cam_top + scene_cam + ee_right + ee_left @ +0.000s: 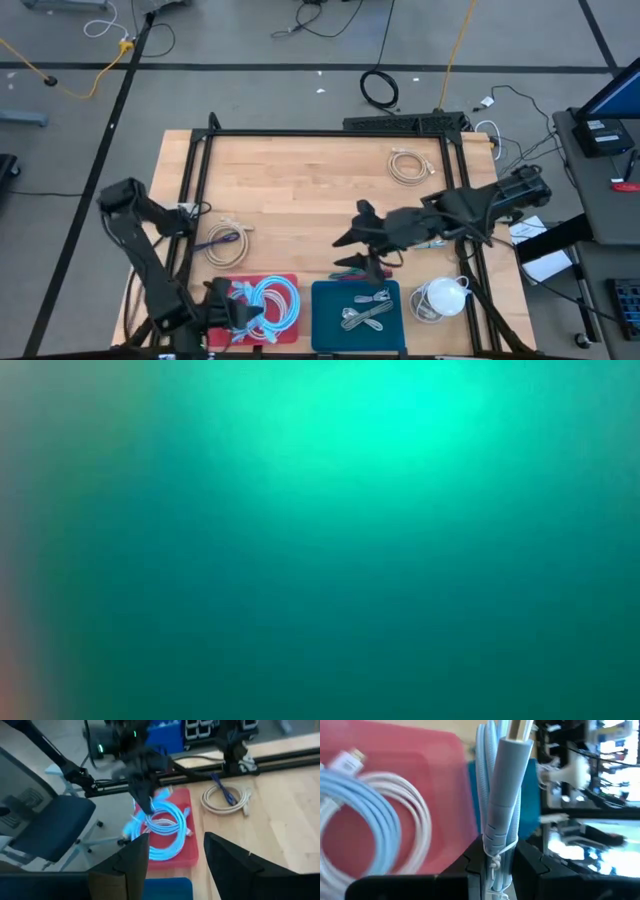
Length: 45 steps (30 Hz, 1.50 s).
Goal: Pick & Place USB Port
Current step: Put the sky blue HDMI cable into the red bin
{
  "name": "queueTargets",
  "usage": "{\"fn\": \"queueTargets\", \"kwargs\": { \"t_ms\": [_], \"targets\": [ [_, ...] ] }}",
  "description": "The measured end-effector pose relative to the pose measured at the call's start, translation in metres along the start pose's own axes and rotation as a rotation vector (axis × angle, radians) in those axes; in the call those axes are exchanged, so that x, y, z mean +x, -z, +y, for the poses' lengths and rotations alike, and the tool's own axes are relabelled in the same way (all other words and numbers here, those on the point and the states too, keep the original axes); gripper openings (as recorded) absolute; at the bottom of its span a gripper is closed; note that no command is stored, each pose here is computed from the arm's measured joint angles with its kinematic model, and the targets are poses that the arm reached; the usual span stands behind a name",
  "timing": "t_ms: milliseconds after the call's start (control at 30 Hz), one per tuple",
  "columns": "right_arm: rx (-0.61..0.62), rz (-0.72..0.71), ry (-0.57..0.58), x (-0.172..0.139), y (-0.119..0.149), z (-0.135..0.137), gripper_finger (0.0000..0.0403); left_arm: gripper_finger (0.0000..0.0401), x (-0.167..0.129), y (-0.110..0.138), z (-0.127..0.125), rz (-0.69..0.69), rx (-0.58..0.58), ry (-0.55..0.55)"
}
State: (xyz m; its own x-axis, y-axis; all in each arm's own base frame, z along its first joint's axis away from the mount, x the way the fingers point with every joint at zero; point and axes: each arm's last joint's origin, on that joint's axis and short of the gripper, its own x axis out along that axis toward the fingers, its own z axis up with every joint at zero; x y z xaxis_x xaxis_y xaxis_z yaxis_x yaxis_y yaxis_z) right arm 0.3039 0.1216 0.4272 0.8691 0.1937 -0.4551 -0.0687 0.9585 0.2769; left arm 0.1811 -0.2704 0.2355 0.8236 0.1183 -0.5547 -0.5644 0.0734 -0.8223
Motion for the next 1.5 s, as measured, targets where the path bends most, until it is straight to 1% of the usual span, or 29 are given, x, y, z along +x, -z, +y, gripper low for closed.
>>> {"fn": "queueTargets", "kwargs": {
  "t_ms": [133,233,633,767,867,1067,1300,1333,1367,1400,1500],
  "targets": [
    [-0.023,-0.029,0.009,-0.009,0.002,0.011,0.0176,0.0056,0.02,0.006,0.008,-0.018,0.013,-0.045],
    [-0.012,-0.022,-0.006,-0.01,0.005,0.016,0.0177,0.0056,0.026,0.01,0.014,-0.024,0.024,-0.061],
    [0.015,-0.007,-0.025,-0.011,0.009,0.023,0.0172,0.0056,0.009,0.017,0.019,0.027,0.039,-0.057],
    [0.009,0.009,-0.024,-0.011,0.011,0.024,0.0171,0.0056,0.012,0.014,0.02,0.038,0.051,-0.107],
    [0.009,0.01,-0.023,-0.011,0.011,0.024,0.0171,0.0056,0.017,0.008,0.019,0.012,0.071,-0.14],
    [0.006,0.009,-0.023,-0.011,0.011,0.024,0.0171,0.0056,0.028,-0.001,0.018,0.043,0.09,-0.267],
    [-0.005,0.009,-0.023,-0.011,0.011,0.024,0.0171,0.0056,0.029,-0.001,0.018,0.069,0.081,-0.292],
    [-0.008,0.01,-0.023,-0.011,0.011,0.024,0.0171,0.0059,0.029,-0.001,0.018,0.074,0.086,-0.295],
    [-0.009,0.012,-0.022,-0.011,0.011,0.024,0.0171,0.0072,0.029,0.0,0.018,0.085,0.091,-0.307],
    [-0.01,0.016,-0.02,-0.011,0.012,0.024,0.0171,0.009,0.029,0.0,0.019,0.102,0.09,-0.33],
    [-0.015,0.028,-0.014,-0.011,0.013,0.023,0.0171,0.0161,0.029,-0.001,0.02,0.132,0.079,-0.387]
  ]
}}
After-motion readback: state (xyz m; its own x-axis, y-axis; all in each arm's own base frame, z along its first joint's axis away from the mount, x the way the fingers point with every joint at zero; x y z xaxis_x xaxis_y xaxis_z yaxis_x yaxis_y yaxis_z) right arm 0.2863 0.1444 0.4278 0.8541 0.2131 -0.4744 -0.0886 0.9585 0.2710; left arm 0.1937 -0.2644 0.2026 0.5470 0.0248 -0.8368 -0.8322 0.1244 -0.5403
